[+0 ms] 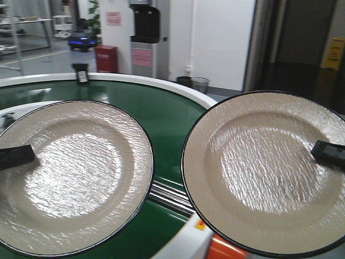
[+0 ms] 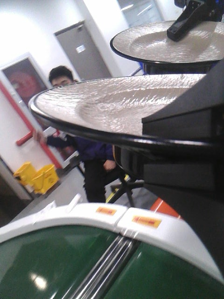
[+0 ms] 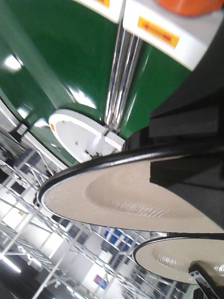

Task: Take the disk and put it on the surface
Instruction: 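Hold both plates raised while the base drives to the steel table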

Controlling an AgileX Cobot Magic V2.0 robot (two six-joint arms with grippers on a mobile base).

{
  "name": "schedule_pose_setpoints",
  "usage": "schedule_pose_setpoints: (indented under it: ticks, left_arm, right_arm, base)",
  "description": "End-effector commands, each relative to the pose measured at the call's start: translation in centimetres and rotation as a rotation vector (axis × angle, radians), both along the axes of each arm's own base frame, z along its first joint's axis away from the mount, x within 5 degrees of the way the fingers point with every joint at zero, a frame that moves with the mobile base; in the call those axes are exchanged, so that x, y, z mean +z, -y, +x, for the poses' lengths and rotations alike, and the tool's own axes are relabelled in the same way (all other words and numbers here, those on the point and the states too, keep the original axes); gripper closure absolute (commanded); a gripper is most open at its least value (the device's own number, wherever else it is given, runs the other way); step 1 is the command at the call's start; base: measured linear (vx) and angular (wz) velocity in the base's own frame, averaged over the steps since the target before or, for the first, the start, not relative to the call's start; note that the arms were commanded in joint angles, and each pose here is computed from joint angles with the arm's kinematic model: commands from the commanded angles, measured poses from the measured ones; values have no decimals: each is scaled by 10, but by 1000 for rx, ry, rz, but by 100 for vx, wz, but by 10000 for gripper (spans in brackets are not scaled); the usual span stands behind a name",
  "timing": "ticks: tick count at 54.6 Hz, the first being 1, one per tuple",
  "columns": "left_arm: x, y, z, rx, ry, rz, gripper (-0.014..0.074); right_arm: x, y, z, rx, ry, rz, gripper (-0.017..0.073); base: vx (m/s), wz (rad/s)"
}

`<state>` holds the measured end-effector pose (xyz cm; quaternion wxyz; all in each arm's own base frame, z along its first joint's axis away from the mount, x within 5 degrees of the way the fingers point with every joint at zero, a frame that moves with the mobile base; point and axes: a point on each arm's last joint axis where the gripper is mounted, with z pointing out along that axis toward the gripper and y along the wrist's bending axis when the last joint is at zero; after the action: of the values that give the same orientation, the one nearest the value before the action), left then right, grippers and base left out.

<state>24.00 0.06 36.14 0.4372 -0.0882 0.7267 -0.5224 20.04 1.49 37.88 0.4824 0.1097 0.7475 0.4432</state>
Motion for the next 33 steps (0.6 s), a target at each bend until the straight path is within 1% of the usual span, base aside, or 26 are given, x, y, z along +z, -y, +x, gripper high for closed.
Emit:
schedule_pose_setpoints:
  ticks: [1,33]
  left_arm:
    - [28,3,-7,-15,102,-137,594]
    - [28,4,-7,-16,102,-137,594]
  right_arm:
    - [23,-1,-4,-8,90,91,568]
    - [23,-1,-4,-8,89,92,568]
  base:
    - [-13,-50]
    - [-11,-48]
